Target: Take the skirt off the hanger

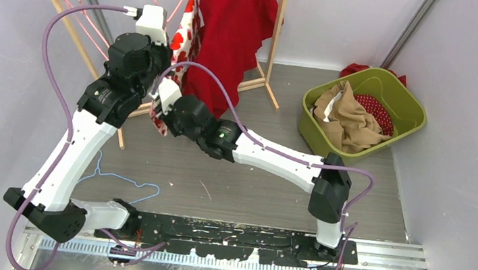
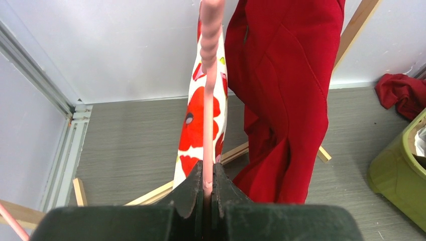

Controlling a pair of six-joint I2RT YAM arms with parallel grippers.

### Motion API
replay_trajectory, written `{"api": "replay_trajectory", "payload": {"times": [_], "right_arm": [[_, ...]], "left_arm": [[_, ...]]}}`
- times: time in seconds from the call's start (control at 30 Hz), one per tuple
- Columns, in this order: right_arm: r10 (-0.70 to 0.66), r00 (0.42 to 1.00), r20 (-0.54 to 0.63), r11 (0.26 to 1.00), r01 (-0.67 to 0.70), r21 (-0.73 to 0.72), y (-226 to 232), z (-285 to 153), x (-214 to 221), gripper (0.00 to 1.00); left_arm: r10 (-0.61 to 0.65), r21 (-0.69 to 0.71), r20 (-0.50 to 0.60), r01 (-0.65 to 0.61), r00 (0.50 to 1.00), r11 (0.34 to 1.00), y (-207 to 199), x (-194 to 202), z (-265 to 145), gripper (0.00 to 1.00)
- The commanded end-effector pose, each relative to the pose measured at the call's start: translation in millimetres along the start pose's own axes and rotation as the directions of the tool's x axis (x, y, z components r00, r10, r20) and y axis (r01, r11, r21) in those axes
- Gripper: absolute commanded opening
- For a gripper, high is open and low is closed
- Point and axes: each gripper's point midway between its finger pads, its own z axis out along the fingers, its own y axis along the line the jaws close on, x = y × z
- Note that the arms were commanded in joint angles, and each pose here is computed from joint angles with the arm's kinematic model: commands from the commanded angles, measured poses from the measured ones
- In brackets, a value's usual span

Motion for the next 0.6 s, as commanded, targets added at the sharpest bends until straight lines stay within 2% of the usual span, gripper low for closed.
{"api": "replay_trajectory", "payload": {"times": [0.0, 0.13, 0.3, 0.43, 0.57], "right_arm": [[0.020, 0.990, 0.140, 0.986, -0.043, 0.162, -36, -21, -52, 0.18], [0.002, 0.993, 0.116, 0.984, -0.023, 0.174, -42, -40, -54, 0.02], [0.001, 0.994, 0.109, 0.966, -0.030, 0.257, -65, -77, -59, 0.01], [-0.044, 0.995, 0.093, 0.969, 0.020, 0.246, -71, -107, -60, 0.01], [-0.060, 0.993, 0.103, 0.919, 0.015, 0.394, -103, -139, -68, 0.01]], "left_arm": [[-0.044, 0.005, 0.155, 0.044, 0.987, 0.999, 7, -49, -26, 0.00], [-0.030, 0.001, 0.150, 0.030, 0.988, 1.000, 7, -46, -24, 0.00], [0.021, -0.042, 0.137, -0.015, 0.990, 0.999, 15, -37, -21, 0.00], [0.043, -0.057, 0.131, -0.036, 0.990, 0.998, 17, -32, -17, 0.00], [0.064, -0.073, 0.115, -0.055, 0.991, 0.996, 18, -27, -10, 0.00]]}}
